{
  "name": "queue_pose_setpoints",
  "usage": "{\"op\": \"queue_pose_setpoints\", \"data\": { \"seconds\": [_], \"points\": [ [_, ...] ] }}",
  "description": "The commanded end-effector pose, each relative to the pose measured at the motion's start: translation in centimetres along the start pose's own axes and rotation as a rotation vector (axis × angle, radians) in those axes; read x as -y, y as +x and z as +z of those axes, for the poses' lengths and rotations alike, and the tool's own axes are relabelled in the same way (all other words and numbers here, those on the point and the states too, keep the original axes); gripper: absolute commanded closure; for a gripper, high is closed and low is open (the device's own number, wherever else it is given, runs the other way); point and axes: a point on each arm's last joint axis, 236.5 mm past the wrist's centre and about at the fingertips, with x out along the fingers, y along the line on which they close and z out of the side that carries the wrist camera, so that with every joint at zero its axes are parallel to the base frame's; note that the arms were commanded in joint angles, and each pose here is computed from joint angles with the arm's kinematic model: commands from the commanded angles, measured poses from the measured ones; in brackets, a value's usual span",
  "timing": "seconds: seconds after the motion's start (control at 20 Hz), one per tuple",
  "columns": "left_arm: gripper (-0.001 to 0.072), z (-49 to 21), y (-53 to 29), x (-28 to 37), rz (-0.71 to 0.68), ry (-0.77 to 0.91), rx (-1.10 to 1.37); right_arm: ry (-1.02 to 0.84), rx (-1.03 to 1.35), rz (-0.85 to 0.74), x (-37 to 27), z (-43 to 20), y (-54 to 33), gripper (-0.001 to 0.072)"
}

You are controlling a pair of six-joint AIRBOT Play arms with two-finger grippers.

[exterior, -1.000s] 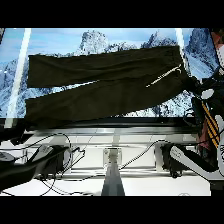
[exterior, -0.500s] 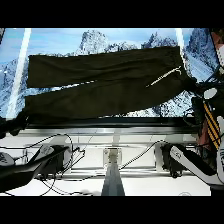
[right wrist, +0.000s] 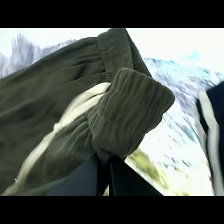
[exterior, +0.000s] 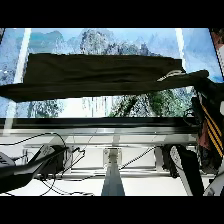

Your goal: Fold the clothes and pants, and hang the long-sleeved shirts on hangers.

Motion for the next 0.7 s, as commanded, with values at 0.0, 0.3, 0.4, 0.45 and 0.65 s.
{"op": "queue_pose_setpoints", "data": {
  "seconds": [0.0,0.3,0.4,0.45,0.65],
  "points": [
    [0.0693,2.4,-0.4,1.1,-0.015,0.017,0.057,-0.065,-0.051,-0.061,1.0,-2.5,-5.1,0.0681],
    [0.0698,2.8,7.1,7.6,-0.084,0.128,0.046,0.028,0.025,-0.091,1.9,0.1,-2.3,0.0682],
    [0.0698,2.7,11.0,10.8,-0.121,0.118,0.028,0.103,0.059,-0.078,2.1,1.6,1.5,0.0682],
    [0.0698,3.0,12.8,12.4,-0.139,0.129,0.03,0.147,0.065,-0.07,2.2,2.2,3.6,0.0682],
    [0.0696,3.8,19.7,18.3,-0.203,0.186,0.043,0.241,0.003,-0.069,2.8,3.5,12.2,0.0681]
  ]
}}
